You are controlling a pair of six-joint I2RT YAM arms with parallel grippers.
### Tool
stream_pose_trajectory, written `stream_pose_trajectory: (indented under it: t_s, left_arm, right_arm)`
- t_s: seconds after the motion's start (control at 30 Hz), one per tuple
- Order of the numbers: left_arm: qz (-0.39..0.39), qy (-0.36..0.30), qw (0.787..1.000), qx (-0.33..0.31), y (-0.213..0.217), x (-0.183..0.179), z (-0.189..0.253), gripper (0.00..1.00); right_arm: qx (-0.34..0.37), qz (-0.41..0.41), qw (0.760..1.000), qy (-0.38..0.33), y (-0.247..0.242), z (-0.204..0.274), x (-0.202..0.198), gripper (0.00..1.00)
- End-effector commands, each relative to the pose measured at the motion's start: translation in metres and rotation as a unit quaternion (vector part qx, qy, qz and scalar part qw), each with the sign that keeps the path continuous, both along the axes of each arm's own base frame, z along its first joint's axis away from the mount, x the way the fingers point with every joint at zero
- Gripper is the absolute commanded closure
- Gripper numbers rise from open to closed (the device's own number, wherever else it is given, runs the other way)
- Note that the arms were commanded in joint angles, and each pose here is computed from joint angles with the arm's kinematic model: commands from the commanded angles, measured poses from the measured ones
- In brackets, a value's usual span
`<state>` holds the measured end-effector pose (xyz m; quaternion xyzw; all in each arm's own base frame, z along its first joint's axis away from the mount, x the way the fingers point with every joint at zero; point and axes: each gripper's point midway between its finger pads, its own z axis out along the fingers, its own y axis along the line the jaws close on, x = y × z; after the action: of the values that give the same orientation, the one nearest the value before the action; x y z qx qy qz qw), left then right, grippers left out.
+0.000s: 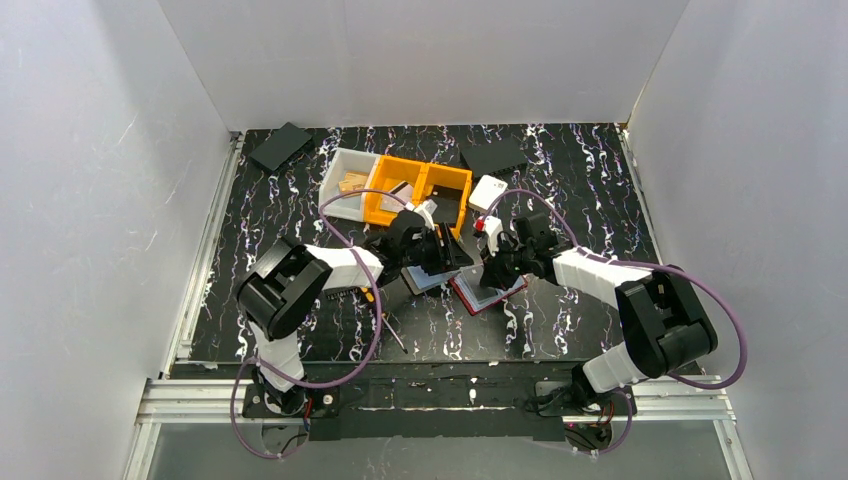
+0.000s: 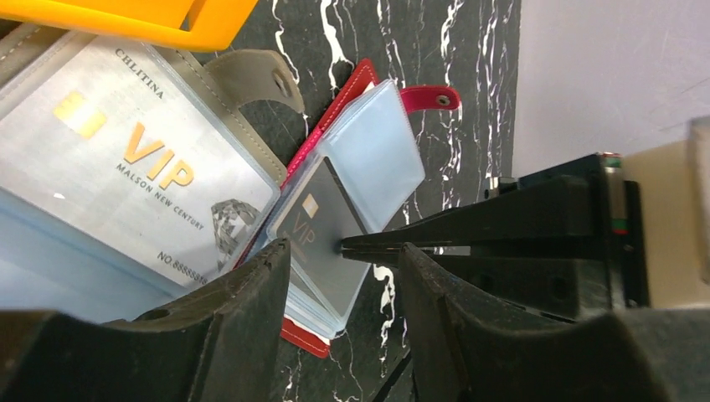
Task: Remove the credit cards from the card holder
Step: Pick up the card holder from the center of the board.
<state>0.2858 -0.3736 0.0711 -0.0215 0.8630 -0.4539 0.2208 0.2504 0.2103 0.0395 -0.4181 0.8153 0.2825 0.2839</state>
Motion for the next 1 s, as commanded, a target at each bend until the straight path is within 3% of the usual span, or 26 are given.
stream_pose_trajectory:
  t_s: [0.0, 0.23, 0.8, 0.97]
  left_arm:
    - [-0.037, 0.001, 0.999, 0.006, -0.006, 0.000, -0.001, 0.53]
    - [-0.040, 0.006, 0.999, 0.034, -0.001, 0.004, -0.013, 0.52]
    - [-0.060, 0.043, 0.997, 0.025, -0.011, -0.001, -0.026, 0.55]
    - [-0.076, 0.047, 0.996, 0.015, -0.019, -0.005, -0.022, 0.63]
  right_arm:
    - [-0.006, -0.011, 1.000, 0.004, -0.001, 0.003, 0.007, 0.94]
    - [-0.009, -0.011, 1.000, 0.007, -0.001, 0.001, 0.007, 0.94]
    - [-0.007, -0.010, 1.000, 0.010, -0.001, 0.001, 0.006, 0.94]
    - [-0.003, -0.008, 1.000, 0.008, 0.000, 0.004, 0.007, 0.94]
